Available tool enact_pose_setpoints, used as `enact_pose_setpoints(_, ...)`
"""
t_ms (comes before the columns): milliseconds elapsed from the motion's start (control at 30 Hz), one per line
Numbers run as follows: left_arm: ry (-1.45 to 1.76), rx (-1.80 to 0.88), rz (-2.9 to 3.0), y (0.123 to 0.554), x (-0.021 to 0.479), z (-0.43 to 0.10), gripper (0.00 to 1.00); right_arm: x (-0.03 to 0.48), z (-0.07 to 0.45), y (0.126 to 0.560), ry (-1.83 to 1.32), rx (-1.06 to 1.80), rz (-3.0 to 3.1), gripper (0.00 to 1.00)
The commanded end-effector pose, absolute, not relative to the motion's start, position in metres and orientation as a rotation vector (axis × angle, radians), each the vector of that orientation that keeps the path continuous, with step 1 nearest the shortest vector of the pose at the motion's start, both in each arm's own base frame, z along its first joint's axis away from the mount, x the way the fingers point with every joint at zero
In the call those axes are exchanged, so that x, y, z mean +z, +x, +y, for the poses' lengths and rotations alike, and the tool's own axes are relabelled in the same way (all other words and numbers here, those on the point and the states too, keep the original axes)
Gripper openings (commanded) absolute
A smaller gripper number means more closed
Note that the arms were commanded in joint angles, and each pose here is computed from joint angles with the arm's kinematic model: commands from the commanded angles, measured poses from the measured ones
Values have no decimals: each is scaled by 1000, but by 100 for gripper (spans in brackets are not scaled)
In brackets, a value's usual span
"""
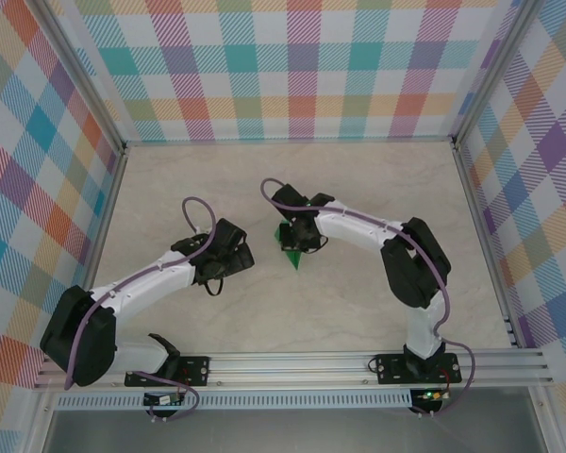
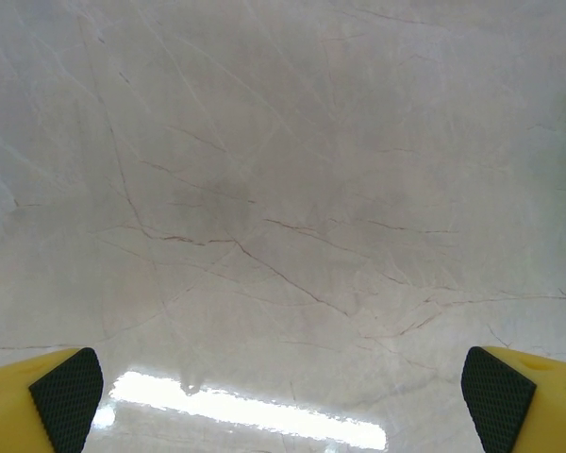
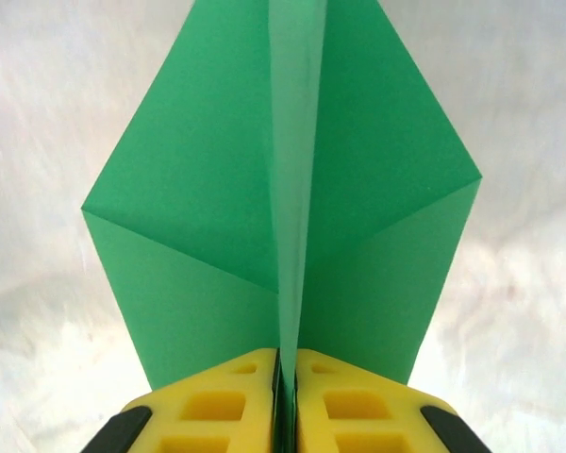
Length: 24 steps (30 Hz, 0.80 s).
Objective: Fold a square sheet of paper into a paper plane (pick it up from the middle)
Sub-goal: Move a paper plane to the center of the table.
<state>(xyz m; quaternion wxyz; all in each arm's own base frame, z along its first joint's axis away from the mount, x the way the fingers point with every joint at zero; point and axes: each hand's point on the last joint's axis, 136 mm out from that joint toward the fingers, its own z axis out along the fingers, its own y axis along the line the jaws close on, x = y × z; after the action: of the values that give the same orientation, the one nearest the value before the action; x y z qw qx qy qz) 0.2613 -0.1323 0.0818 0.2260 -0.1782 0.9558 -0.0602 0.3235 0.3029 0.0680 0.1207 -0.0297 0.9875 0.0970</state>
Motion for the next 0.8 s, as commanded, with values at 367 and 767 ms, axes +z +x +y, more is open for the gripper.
enact_pose_setpoints(367, -505, -110, 2600, 250, 96, -109, 100, 32, 292, 382, -156, 233, 2959, 17)
enact_pose_setpoints(767, -503, -106, 2609, 249, 93, -110, 100, 4, 285, 372, -99, 177, 3032, 23)
